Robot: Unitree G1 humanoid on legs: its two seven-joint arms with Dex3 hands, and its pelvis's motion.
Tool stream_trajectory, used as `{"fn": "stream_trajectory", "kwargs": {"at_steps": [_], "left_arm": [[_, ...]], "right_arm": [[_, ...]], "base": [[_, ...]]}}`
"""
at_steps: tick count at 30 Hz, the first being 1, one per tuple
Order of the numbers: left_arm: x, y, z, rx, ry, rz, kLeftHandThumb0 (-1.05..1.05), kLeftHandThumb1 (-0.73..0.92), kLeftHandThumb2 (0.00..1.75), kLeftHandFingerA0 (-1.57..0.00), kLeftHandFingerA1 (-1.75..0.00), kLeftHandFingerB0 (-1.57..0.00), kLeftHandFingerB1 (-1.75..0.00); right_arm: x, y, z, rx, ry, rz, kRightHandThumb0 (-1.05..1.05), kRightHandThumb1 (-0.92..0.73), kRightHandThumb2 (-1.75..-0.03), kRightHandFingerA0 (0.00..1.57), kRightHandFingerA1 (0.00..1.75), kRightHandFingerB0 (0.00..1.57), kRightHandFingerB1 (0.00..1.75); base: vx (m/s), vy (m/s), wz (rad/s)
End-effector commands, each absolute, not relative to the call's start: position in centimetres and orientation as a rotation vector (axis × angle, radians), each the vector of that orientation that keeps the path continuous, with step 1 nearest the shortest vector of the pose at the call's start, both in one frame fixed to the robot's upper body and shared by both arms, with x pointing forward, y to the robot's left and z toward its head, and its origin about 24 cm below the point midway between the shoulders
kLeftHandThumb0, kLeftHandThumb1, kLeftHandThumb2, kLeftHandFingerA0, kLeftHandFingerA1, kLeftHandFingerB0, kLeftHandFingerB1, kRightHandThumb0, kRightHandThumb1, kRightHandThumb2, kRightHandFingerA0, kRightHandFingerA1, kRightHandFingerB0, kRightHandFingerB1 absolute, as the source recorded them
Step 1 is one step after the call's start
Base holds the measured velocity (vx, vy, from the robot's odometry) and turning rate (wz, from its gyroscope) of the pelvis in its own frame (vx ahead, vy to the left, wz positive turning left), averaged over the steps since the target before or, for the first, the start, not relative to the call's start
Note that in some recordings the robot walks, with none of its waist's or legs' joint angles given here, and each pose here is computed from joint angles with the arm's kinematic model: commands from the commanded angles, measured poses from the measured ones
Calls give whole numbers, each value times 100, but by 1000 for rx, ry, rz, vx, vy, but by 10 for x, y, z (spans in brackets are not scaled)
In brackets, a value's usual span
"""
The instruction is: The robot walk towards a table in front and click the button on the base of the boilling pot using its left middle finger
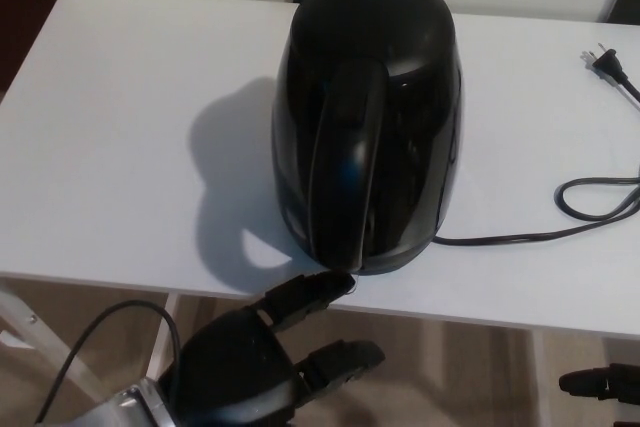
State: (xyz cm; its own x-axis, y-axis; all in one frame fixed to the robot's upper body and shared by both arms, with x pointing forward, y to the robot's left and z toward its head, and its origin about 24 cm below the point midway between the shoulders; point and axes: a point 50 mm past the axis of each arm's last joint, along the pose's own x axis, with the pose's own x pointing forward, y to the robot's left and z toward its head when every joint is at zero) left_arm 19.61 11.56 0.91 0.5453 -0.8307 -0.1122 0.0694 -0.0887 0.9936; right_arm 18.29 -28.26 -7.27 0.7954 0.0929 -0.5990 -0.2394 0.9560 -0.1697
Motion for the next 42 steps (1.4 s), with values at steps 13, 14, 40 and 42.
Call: {"fn": "stream_trajectory", "kwargs": {"at_steps": [13,14,40,42], "left_arm": [[187,121,-11,1578,-442,-1067,-39,38,102,0,-49,0,-48],[187,121,-11,1578,-441,-1068,-39,38,102,0,-49,0,-48],[129,153,-10,1422,-330,-1082,-76,76,63,-14,-26,-16,-26],[137,170,-33,1440,-151,-1035,-54,41,80,0,-35,0,-31]], "right_arm": [[185,-287,-69,-270,628,180,-37,-33,-51,101,52,72,47],[185,-287,-69,-270,628,180,-37,-33,-51,101,52,72,47],[178,-287,-74,-284,656,195,-48,-29,-57,92,54,68,50],[177,-286,-75,-286,655,193,-41,-33,-51,96,51,71,46]], "base": [[0,0,0],[0,0,0],[0,0,0],[0,0,0]]}}
